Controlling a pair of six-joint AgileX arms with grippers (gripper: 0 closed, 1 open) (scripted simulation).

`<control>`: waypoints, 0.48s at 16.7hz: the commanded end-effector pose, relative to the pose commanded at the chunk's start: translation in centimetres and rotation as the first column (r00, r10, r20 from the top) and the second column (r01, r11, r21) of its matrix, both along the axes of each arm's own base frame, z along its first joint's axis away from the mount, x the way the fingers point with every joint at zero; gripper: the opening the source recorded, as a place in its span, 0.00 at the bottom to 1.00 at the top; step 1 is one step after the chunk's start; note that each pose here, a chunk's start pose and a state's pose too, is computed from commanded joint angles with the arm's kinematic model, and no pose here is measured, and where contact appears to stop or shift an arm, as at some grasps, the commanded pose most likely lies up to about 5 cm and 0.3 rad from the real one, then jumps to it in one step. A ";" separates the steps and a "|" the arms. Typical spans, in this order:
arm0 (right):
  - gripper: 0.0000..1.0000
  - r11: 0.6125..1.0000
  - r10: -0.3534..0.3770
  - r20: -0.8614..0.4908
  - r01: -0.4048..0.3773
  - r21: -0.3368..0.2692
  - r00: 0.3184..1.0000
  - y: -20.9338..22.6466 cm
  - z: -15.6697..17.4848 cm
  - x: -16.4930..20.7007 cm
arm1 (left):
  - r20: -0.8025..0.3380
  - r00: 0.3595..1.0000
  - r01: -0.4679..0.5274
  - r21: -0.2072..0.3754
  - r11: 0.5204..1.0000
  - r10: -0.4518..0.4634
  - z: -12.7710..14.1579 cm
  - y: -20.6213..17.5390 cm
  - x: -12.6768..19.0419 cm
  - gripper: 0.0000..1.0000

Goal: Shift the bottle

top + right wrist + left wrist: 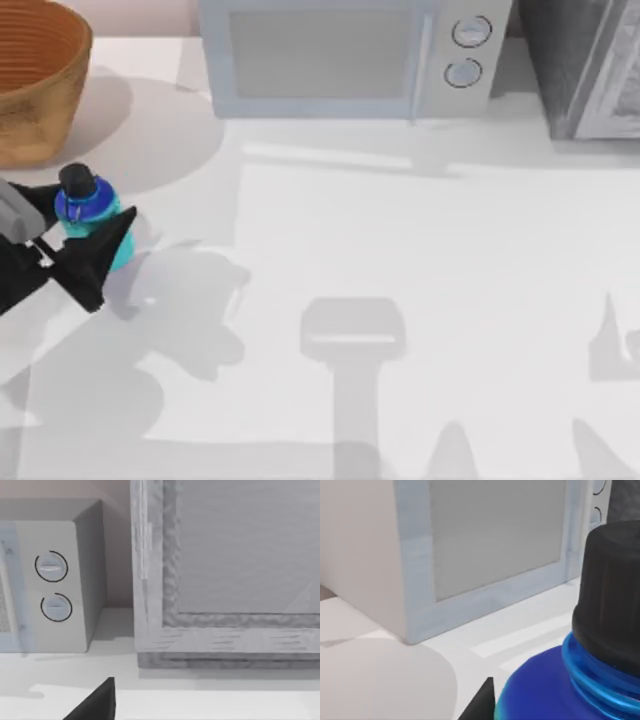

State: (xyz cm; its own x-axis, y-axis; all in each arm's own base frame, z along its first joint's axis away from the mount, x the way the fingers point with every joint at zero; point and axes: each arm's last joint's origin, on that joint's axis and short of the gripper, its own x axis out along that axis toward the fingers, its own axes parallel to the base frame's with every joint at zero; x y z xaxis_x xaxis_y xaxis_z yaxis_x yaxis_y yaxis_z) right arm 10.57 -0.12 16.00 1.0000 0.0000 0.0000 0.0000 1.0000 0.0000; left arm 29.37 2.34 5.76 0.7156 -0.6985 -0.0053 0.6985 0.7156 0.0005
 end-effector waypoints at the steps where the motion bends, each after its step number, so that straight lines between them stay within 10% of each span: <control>1: 1.00 1.000 0.000 0.000 0.000 0.000 1.000 0.0 0.0 0.0 | 0.001 1.000 0.000 0.000 1.000 0.000 -0.2 -0.2 0.3 0.00; 8: 1.00 1.000 0.000 0.000 0.000 0.000 1.000 0.0 0.0 0.0 | 0.002 1.000 -0.001 -0.001 1.000 0.001 -2.8 -3.6 3.5 0.00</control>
